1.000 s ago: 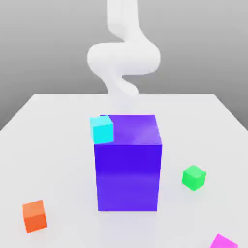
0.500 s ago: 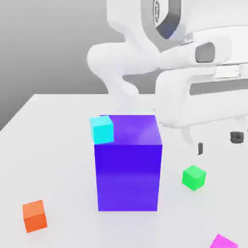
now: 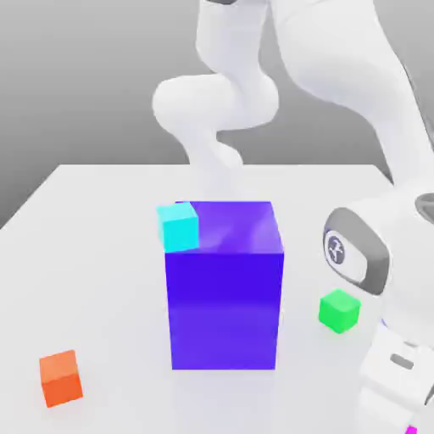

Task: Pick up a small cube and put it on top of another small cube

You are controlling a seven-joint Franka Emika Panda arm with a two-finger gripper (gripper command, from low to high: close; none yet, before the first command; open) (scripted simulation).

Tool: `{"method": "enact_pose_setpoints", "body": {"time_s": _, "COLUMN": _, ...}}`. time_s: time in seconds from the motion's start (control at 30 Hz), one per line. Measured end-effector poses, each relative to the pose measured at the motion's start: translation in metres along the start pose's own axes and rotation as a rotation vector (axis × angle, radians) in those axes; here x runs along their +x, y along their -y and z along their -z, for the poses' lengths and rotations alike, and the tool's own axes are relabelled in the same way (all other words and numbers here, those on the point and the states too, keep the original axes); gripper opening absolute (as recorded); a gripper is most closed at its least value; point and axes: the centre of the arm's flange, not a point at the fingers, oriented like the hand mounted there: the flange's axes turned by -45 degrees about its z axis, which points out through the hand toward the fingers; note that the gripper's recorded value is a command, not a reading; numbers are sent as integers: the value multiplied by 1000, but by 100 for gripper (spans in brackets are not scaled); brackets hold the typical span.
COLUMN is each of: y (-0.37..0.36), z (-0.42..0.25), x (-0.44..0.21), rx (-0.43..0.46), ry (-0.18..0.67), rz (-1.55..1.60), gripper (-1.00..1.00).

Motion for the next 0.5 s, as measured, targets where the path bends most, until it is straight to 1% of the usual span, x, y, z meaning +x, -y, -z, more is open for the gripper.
{"method": "enact_pose_setpoints", "body": {"time_s": 0.2, "y": 0, "z": -4, "x": 0, "rx": 1, "ry": 1, "rz": 0, "gripper": -100}}
{"method": "enact_pose_setpoints", "body": {"time_s": 0.37, "y": 1, "z": 53, "x": 0, "rx": 3, "ry": 0, "rz": 3, "gripper": -100}}
{"method": "enact_pose_setpoints", "body": {"time_s": 0.5, "y": 45, "z": 82, "x": -16, "rx": 39, "ry": -22, "rz": 108, "gripper": -100}}
